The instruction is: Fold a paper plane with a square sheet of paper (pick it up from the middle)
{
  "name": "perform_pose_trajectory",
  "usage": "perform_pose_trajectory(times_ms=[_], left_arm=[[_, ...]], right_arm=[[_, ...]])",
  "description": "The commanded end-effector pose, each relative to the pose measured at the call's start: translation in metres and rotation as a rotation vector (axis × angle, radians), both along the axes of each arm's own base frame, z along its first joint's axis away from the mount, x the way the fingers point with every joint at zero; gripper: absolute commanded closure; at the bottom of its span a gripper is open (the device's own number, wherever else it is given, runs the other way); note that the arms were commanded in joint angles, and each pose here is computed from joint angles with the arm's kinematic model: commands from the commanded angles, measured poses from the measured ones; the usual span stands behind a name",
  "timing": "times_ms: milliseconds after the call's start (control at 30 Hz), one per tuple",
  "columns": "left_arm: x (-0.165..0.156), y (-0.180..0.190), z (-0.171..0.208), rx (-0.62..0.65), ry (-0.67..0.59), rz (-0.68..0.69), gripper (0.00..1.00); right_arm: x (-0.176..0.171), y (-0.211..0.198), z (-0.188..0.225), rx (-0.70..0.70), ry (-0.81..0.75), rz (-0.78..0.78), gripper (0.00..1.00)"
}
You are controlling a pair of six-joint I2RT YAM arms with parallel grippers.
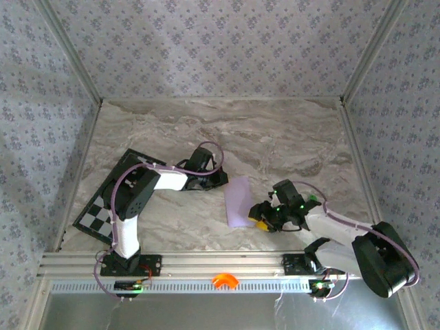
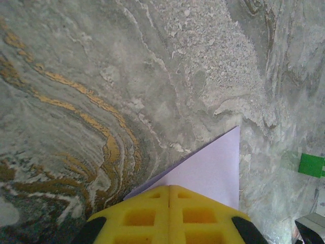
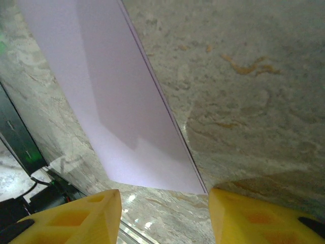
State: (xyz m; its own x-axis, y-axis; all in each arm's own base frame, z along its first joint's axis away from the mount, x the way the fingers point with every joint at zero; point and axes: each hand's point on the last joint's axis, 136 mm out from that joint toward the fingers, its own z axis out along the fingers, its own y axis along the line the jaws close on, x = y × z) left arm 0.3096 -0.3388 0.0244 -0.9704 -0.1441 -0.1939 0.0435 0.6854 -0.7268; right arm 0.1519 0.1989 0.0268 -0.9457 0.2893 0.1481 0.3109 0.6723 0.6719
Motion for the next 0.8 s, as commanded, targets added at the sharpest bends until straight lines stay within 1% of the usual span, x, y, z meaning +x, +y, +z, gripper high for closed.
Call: perform_pose_trajectory(times_ms=[0, 100, 600, 767], left_arm=[[-0.022, 0.014, -0.03, 0.074, 0.111, 0.001, 0.94], [-0.023, 0.013, -0.032, 0.071, 0.118, 0.0, 0.95], [-0.025, 0.013, -0.034, 0.062, 0.133, 0.0, 0.95], [-0.024, 0.012, -0.034, 0.059, 0.134, -0.001, 0.95]], right_arm=[[0.007, 0.011, -0.002, 0.046, -0.016, -0.011, 0.51], [0.009, 0.015, 0.002, 0.066, -0.02, -0.019, 0.54], [0.017, 0.022, 0.013, 0.104, -0.047, -0.02, 0.57], [0.022, 0.026, 0.023, 0.134, -0.092, -0.013, 0.57]])
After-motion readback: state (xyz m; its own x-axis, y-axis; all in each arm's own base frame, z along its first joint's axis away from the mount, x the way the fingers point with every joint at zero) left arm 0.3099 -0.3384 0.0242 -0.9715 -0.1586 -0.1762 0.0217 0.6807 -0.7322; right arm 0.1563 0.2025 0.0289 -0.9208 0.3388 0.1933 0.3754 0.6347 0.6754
